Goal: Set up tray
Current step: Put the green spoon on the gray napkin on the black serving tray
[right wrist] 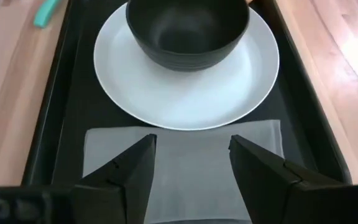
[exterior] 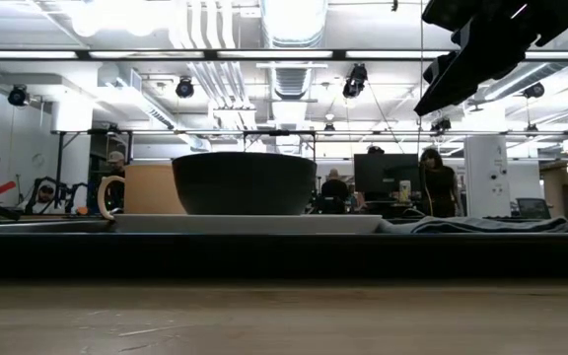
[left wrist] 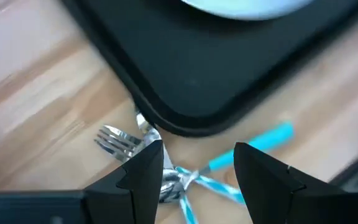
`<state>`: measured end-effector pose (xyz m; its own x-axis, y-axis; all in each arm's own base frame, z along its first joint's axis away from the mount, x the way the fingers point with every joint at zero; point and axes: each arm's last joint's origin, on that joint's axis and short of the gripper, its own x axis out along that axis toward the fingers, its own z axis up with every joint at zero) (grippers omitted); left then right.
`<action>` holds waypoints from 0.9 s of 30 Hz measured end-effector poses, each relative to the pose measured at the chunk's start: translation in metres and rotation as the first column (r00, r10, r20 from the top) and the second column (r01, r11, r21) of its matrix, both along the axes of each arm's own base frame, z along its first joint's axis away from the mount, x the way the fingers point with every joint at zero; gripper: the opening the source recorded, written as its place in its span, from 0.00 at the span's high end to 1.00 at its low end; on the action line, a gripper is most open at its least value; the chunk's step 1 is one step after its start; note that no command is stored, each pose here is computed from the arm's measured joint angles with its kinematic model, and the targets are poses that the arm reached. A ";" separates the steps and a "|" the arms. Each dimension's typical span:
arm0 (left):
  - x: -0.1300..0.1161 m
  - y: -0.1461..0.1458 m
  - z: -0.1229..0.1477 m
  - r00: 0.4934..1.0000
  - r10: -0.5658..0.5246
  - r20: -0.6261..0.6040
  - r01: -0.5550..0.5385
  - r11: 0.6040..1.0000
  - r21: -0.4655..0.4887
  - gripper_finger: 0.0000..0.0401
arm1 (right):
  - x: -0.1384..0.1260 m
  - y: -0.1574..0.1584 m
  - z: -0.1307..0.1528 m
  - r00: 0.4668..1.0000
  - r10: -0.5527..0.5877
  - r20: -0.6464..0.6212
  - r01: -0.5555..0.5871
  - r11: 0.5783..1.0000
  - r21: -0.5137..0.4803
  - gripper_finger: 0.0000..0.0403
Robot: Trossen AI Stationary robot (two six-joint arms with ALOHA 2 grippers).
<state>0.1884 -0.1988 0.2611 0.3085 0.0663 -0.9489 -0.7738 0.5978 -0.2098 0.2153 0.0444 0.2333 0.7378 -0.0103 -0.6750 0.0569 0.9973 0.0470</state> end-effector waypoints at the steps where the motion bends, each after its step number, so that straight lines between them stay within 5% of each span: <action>1: 0.002 -0.006 0.000 0.998 -0.070 -0.010 0.070 0.998 0.007 0.56 | 0.000 0.000 0.000 1.000 0.002 -0.003 -0.002 1.000 0.001 0.51; 6: 0.021 -0.035 -0.005 0.903 -0.419 -0.095 0.427 0.901 0.082 0.56 | -0.001 0.000 -0.001 1.000 0.005 -0.013 -0.005 1.000 -0.001 0.51; 15: 0.043 -0.065 -0.028 0.571 -0.747 -0.341 0.803 0.594 0.046 0.56 | 0.000 0.006 0.000 0.997 0.082 -0.006 -0.080 0.989 0.122 0.51; 21: 0.043 -0.058 -0.041 0.539 -0.745 -0.393 0.818 0.574 0.035 0.56 | 0.005 0.019 0.000 0.990 0.140 0.031 -0.143 0.979 0.148 0.51; 27: 0.046 -0.062 -0.052 0.529 -0.786 -0.320 0.836 0.547 0.036 0.56 | 0.010 0.026 -0.006 0.988 0.154 0.022 -0.155 0.976 0.151 0.51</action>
<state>0.2342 -0.2610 0.2089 0.0789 0.0656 -0.9947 0.0599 0.9957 0.0705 0.2248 0.0707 0.2273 0.7292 0.2062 -0.6525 -0.0987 0.9752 0.1979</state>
